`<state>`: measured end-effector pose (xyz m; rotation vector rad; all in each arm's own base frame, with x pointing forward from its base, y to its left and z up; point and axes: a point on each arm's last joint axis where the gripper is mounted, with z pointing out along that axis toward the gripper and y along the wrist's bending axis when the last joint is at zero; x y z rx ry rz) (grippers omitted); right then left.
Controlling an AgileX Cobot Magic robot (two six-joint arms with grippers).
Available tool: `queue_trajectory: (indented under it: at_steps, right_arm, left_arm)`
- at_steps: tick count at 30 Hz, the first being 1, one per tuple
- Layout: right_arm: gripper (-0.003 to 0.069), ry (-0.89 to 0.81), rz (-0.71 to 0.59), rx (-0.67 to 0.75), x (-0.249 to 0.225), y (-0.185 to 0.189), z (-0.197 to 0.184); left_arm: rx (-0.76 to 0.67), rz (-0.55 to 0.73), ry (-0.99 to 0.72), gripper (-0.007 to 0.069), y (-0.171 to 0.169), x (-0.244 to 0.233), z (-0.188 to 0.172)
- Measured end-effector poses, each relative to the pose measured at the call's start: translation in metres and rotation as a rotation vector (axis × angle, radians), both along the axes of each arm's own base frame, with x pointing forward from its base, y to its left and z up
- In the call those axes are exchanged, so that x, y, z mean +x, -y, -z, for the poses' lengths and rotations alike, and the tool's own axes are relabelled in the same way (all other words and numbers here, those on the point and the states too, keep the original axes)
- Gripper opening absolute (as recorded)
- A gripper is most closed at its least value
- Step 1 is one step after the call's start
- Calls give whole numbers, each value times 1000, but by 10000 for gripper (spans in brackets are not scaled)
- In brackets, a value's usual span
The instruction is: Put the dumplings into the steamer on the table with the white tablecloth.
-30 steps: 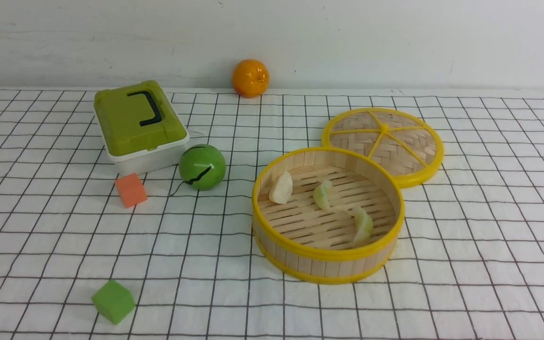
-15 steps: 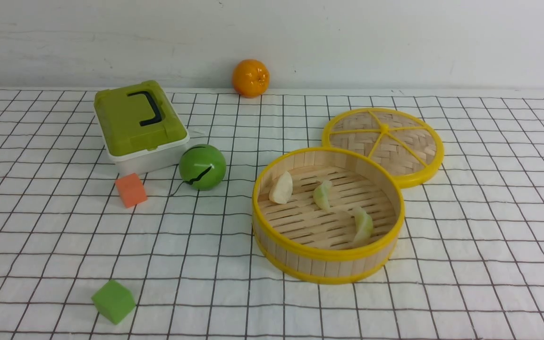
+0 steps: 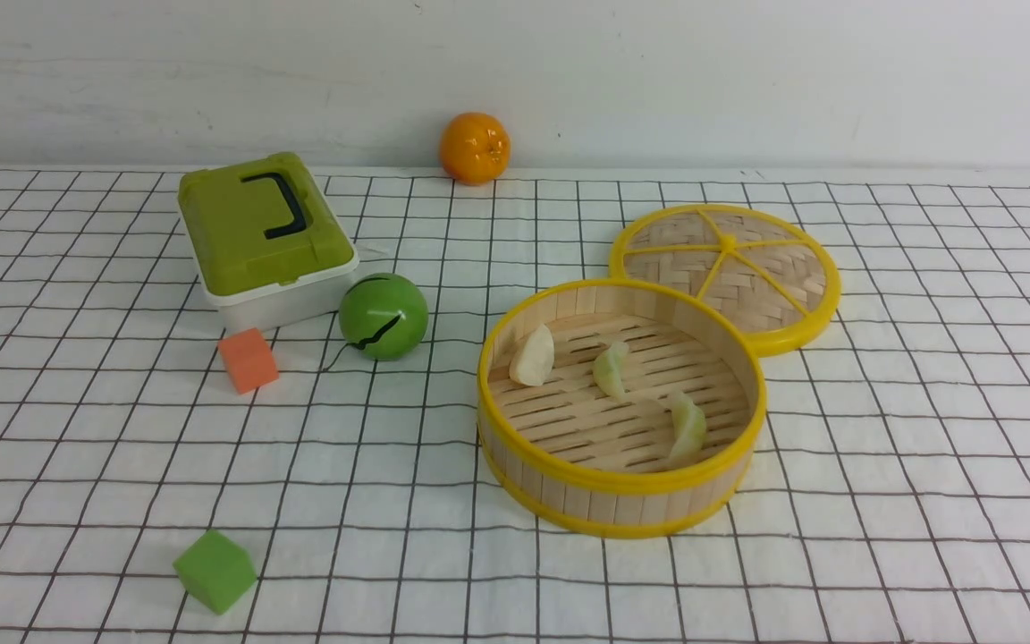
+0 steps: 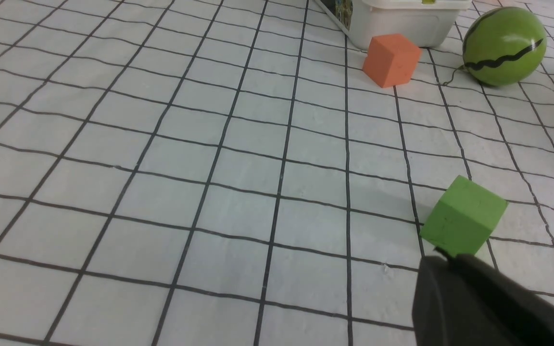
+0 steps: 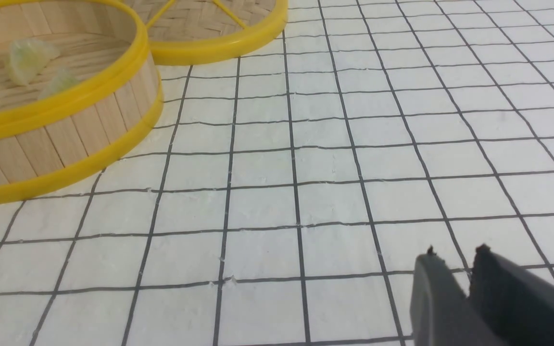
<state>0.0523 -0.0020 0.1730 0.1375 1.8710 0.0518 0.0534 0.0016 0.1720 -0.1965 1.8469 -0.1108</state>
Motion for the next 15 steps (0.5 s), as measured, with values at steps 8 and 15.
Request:
queue_trajectory:
  at_steps: [8,15]
  right_arm:
    - [129,0,0,0,0,0,0]
    - [139,0,0,0,0,0,0]
  left_arm:
    - [0,0,0,12,0,0,0]
    - [0,0,0,19,0,0,0]
